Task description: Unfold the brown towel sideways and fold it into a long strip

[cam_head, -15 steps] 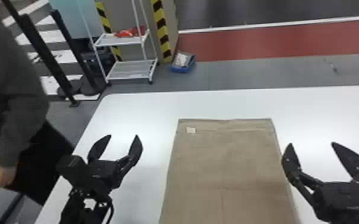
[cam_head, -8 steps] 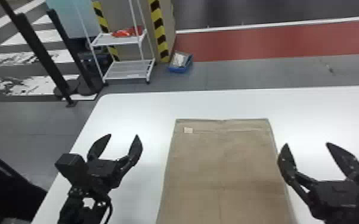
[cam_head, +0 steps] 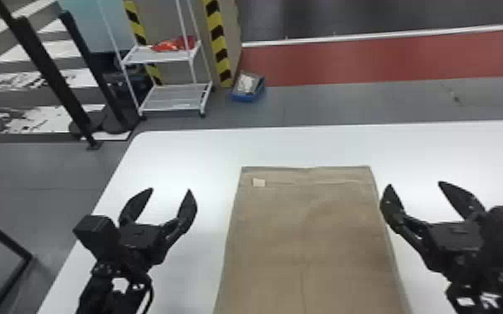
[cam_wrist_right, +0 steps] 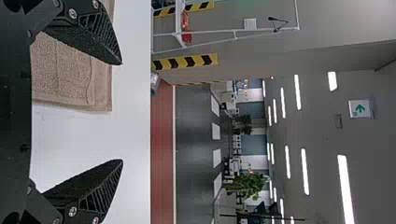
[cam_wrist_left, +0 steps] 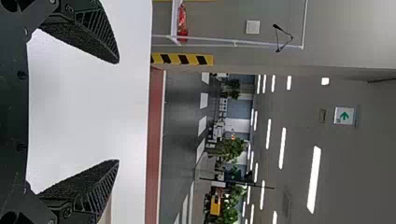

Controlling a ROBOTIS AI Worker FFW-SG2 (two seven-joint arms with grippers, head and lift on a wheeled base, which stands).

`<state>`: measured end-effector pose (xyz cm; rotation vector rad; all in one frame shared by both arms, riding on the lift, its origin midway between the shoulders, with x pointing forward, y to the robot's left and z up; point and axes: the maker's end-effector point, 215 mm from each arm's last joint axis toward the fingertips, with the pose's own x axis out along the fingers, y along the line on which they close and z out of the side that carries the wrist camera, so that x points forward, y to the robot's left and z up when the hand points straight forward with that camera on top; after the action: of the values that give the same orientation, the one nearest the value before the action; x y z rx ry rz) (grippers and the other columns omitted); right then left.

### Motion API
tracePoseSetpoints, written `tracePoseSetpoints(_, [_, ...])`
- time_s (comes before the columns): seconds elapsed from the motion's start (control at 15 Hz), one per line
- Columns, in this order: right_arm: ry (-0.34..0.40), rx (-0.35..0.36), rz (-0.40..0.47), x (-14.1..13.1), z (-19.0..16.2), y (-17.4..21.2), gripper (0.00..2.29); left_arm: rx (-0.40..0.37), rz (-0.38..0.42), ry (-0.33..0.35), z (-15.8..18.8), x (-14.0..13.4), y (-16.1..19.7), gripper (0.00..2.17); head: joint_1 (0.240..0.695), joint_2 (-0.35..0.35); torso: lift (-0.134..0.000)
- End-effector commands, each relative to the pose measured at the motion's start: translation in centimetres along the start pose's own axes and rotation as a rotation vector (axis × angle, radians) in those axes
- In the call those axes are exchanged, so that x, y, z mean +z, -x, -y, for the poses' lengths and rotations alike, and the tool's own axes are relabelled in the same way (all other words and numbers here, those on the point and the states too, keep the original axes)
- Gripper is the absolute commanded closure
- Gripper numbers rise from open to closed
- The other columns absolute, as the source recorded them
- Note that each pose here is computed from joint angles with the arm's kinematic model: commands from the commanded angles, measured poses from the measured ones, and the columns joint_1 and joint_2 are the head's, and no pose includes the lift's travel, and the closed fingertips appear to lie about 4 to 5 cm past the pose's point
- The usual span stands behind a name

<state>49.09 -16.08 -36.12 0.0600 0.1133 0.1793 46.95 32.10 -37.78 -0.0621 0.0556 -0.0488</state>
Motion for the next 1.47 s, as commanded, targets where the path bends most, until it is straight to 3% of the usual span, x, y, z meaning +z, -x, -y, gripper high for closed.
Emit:
tracePoseSetpoints(0.0, [-0.057,0.01,-0.049,-1.0,1.2,-2.3,0.15,0.001,0.0,0.001,-0.1,-0.1,0.0,0.13,0.695,0.186,-0.125])
tracePoseSetpoints(0.2, [-0.128,0.062,-0.088,-1.9,1.2,-4.8,0.15,0.004,-0.012,0.001,-0.2,-0.7,0.1,0.13,0.695,0.176,-0.125])
tracePoseSetpoints(0.47, [-0.168,0.113,-0.15,-3.6,1.3,-8.0,0.16,0.003,-0.012,0.0,-0.1,-0.7,0.0,0.13,0.695,0.175,-0.125])
tracePoseSetpoints(1.0, [-0.161,0.189,-0.305,-7.9,-1.4,-9.8,0.35,0.003,-0.018,-0.002,-0.2,-1.0,-0.1,0.13,0.695,0.198,-0.125])
tracePoseSetpoints(1.4, [-0.144,0.183,-0.325,-8.7,-1.3,-9.9,0.58,0.004,-0.024,-0.004,-0.4,-1.4,-0.1,0.13,0.695,0.206,-0.125])
